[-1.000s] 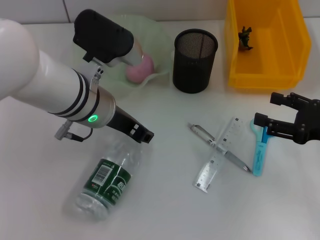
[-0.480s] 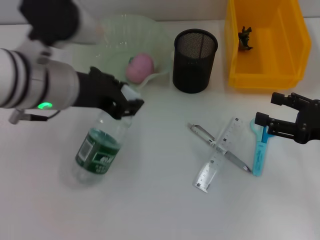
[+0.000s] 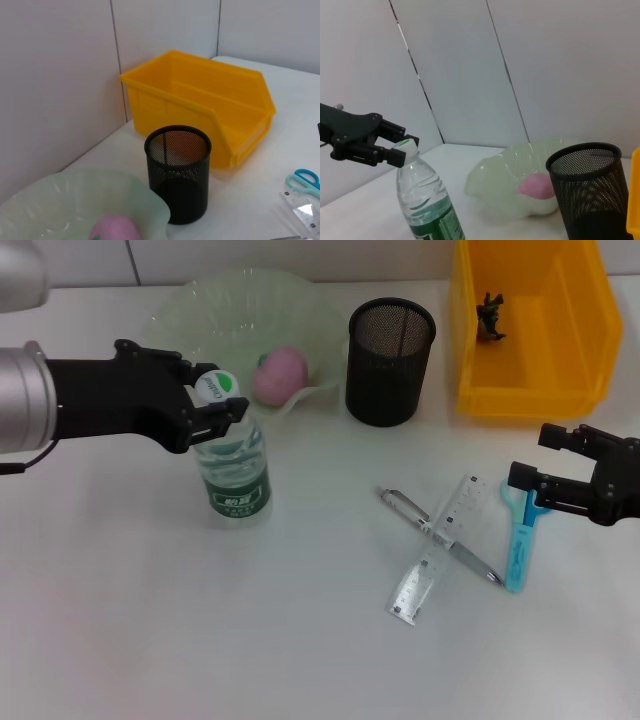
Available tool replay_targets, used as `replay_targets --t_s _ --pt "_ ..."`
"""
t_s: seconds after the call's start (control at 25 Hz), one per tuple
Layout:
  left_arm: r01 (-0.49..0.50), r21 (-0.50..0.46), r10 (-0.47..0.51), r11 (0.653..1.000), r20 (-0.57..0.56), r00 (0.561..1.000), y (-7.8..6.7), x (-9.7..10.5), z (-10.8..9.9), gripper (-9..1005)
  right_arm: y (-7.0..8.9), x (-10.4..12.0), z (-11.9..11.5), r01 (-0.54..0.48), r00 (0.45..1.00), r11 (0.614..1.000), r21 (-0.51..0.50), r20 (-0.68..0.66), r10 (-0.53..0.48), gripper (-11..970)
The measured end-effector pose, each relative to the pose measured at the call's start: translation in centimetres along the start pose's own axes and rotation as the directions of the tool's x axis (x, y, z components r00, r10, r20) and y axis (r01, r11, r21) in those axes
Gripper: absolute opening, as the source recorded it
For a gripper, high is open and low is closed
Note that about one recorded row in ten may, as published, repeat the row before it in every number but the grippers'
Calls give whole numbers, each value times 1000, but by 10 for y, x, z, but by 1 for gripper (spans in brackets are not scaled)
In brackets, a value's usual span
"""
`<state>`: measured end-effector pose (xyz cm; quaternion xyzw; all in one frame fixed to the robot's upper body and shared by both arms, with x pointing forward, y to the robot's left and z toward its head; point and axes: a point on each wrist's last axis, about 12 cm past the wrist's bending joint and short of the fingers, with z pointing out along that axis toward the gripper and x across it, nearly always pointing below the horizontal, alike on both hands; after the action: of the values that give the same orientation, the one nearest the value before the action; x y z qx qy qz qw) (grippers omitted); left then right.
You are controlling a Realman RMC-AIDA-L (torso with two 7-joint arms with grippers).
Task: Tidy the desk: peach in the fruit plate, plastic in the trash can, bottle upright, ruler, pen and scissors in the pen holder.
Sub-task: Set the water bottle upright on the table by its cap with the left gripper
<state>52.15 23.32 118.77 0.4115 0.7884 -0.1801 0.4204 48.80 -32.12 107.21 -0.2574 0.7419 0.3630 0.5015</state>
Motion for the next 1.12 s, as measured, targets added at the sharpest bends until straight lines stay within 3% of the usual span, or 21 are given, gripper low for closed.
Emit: replay_targets --t_s 1.12 --pt "36 -19 -35 999 14 999 18 8 1 464 1 -8 3 -1 1000 1000 -25 7 2 840"
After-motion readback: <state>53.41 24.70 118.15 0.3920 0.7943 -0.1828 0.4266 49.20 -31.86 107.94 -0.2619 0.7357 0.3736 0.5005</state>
